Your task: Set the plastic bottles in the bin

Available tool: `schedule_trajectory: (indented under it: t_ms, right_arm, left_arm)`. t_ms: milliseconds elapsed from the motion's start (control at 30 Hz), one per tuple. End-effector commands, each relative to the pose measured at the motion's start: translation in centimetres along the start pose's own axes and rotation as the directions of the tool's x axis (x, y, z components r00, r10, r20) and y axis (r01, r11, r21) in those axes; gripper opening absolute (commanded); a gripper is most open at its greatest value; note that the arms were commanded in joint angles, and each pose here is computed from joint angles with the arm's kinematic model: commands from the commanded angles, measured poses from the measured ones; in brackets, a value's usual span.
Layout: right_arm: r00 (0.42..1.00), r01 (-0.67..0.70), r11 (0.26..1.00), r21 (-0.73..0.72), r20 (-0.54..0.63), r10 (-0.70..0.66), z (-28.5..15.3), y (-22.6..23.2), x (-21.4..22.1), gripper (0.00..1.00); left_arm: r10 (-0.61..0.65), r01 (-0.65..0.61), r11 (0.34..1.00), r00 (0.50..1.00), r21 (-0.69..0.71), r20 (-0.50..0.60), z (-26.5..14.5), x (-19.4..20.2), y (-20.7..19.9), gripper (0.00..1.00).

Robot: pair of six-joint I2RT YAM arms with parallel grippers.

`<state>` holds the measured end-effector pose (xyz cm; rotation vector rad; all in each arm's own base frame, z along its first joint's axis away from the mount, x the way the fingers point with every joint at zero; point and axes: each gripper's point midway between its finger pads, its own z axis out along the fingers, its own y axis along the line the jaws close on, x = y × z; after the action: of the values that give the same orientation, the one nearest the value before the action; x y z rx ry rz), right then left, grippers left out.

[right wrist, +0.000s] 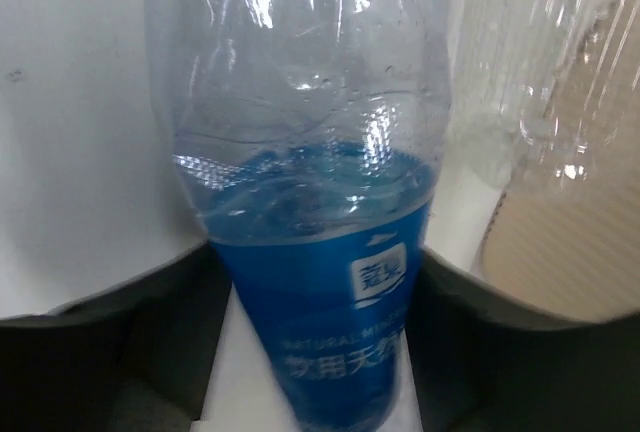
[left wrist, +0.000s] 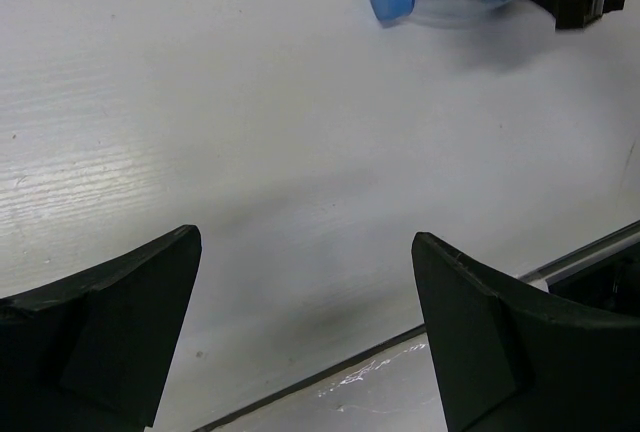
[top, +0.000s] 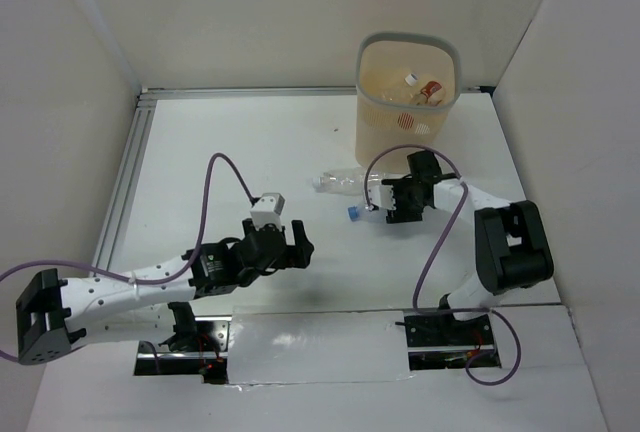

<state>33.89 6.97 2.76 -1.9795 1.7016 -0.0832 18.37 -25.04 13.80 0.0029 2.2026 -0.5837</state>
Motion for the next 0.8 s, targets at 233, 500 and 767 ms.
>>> schedule_trajectory:
  t_ms: [233,500,767]
  right_arm:
    - [0.963,0.044,0.961,-0.272,0.269,0.032,-8.5,4.2,-6.1,0.37]
    - [0.800,-0.041,0.999,-0.009,0.599,0.038,-22.5,-3.1,-16.9,0.35]
    - [0.575,-0.406,0.824,0.395,0.812,-0.105,-35.6,-15.8,-22.9,0.35]
  left_arm:
    - [0.331,-0.333,0.943,0.937,-0.007,0.112,-0.4,-3.8,-0.6,1.00]
    - [0.412,-0.431,0.900,0.892,0.072,0.188,-0.9,-4.7,-2.0,1.00]
    - [0.538,-0.578,0.809,0.801,0.105,0.262,0.4,-6.2,-5.2,1.00]
